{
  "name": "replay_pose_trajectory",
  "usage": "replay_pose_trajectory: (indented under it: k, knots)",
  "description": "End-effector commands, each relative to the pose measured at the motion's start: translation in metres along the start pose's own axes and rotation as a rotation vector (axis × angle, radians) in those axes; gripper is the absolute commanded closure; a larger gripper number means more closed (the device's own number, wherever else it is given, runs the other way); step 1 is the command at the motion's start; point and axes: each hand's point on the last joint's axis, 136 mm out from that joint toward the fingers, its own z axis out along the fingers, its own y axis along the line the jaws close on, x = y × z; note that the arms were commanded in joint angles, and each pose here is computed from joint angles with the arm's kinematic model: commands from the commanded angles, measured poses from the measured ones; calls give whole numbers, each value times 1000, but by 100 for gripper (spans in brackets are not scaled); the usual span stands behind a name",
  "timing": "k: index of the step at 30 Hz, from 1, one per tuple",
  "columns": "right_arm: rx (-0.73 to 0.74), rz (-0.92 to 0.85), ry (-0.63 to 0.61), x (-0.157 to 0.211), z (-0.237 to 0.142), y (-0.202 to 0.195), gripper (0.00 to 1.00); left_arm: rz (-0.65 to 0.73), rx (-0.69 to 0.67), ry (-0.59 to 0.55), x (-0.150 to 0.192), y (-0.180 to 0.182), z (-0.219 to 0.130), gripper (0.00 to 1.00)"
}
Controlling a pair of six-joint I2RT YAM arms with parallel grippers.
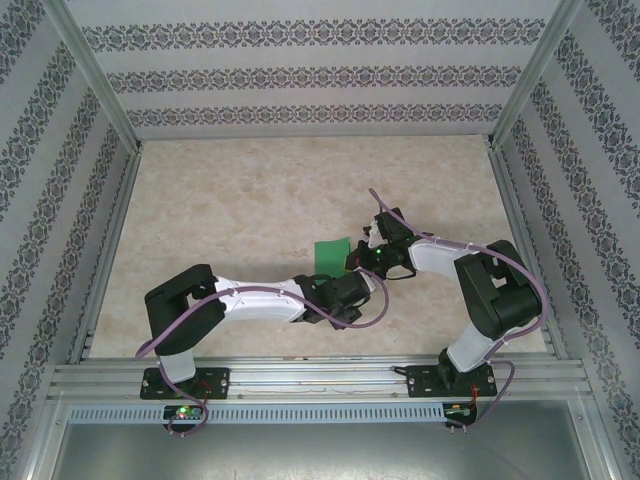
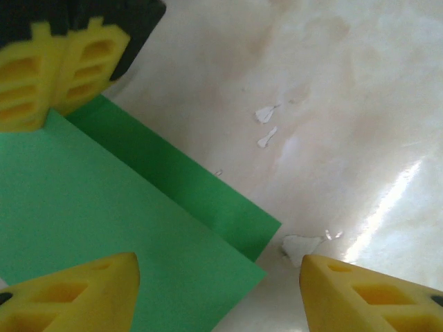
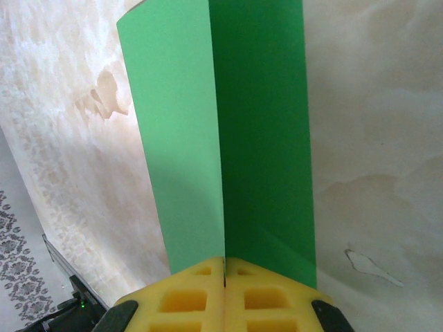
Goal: Fold a paper plane with a square sheet of paper (fold left side to right side)
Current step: Fold the triangle a second time at the center of the table.
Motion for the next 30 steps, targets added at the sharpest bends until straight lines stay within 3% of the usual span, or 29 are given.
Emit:
replay_pose_trajectory:
  k: [1,4,11,19,30]
  knots:
    - [9,-5,2,2,0,2,100,33,-60,24,0,6,-1,38]
    - [9,-6,3,1,1,2,100,32,-68,18,-2,8,-2,44]
    - [15,-6,3,0,1,0,100,21,-45,0,-7,5,-7,74]
    - [2,-32,-17,-2,-5,8,91,-36,-21,-20,-6,8,-14,99]
    - [-13,-114,-165,-24,-48,27,58,-201,115,-30,-8,12,-22,100]
